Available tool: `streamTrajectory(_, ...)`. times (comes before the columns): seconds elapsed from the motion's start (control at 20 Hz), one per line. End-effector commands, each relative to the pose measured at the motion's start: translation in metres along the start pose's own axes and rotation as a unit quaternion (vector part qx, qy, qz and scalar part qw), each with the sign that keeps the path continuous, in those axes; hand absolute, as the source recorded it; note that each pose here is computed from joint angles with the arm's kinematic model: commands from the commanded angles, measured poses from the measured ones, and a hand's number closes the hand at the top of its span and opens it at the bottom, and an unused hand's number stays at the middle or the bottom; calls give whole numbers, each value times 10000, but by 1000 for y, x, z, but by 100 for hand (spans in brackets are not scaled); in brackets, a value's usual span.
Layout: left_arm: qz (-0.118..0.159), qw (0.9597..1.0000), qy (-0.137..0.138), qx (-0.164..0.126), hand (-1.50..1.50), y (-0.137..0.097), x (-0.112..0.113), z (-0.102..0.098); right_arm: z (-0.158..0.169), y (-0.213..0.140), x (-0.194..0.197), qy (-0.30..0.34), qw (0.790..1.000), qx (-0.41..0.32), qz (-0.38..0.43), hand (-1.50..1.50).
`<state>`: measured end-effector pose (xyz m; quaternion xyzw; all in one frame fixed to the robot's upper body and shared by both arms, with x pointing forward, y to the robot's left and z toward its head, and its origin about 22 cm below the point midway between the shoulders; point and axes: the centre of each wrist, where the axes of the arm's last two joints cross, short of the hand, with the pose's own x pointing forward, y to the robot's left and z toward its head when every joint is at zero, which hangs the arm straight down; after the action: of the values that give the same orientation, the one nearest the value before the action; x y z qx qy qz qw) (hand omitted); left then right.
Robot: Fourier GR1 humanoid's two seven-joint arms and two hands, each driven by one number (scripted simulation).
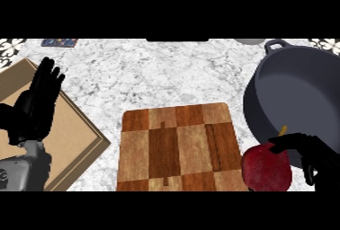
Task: Pick the pear from the cutting board and place it in the pot
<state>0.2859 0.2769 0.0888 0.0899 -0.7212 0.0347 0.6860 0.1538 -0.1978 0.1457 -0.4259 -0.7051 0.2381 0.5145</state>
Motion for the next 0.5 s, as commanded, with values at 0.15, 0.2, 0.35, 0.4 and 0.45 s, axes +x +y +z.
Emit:
streamTrajectory(0.15,28,10000,4,-89,0,0,-1,-2,-32,-15,-24,167,9845,6,-1745,150)
streamTrajectory(0.2,-18,10000,1,-63,0,10,-11,3,-43,-25,-50,185,9871,-82,-1586,150)
streamTrajectory(0.35,28,10000,40,-10,0,1,-8,2,-69,-40,-92,213,9968,-526,558,150)
streamTrajectory(0.4,-17,10000,-18,-59,0,-2,-17,4,-81,-38,-103,270,9951,-510,797,150)
streamTrajectory(0.45,9,10000,-27,-11,0,-6,-4,-7,-88,-28,-116,219,9944,-547,874,150)
